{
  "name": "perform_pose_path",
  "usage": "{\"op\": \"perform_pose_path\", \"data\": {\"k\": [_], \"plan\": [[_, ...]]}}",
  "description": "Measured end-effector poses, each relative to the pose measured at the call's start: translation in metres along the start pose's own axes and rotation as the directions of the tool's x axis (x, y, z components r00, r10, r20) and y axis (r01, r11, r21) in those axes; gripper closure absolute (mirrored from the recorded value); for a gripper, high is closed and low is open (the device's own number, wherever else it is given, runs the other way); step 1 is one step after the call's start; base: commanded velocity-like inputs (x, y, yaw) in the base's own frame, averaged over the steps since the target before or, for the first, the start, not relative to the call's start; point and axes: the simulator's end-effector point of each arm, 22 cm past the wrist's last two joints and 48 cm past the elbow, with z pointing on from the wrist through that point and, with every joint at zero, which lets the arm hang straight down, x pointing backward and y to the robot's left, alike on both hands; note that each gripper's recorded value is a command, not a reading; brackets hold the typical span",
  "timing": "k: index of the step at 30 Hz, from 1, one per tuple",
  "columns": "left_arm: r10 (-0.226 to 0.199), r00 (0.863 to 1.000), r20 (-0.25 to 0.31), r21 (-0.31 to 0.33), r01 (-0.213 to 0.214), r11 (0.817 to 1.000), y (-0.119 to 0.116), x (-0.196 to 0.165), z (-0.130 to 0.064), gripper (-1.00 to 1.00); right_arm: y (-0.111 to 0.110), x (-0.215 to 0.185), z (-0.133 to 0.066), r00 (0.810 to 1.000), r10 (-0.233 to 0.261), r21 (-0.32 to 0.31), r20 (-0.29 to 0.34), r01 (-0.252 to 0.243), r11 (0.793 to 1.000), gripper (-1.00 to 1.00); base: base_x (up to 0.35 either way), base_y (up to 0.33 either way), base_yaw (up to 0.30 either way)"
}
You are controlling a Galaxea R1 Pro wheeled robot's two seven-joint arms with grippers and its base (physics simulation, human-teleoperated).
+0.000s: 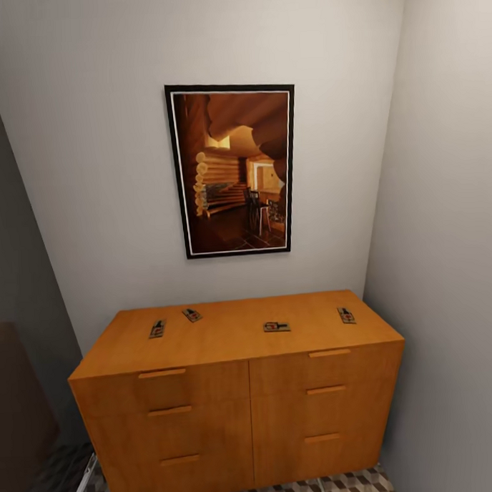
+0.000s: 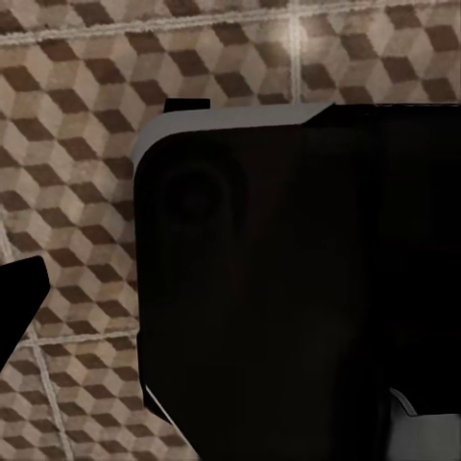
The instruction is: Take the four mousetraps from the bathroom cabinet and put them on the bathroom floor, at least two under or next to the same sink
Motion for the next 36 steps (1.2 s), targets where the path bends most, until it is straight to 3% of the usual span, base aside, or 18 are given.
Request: {"op": "perform_pose_path", "data": {"k": [36], "plan": [[0.001, 1.000, -0.002, 0.002, -0.001, 1.000, -0.003, 0.003, -0.044, -1.00, -0.002, 0.005, -0.044, 1.000, 0.001, 0.001, -0.001, -0.001, 1.000, -1.00, 0.000, 0.000, 0.000]]}}
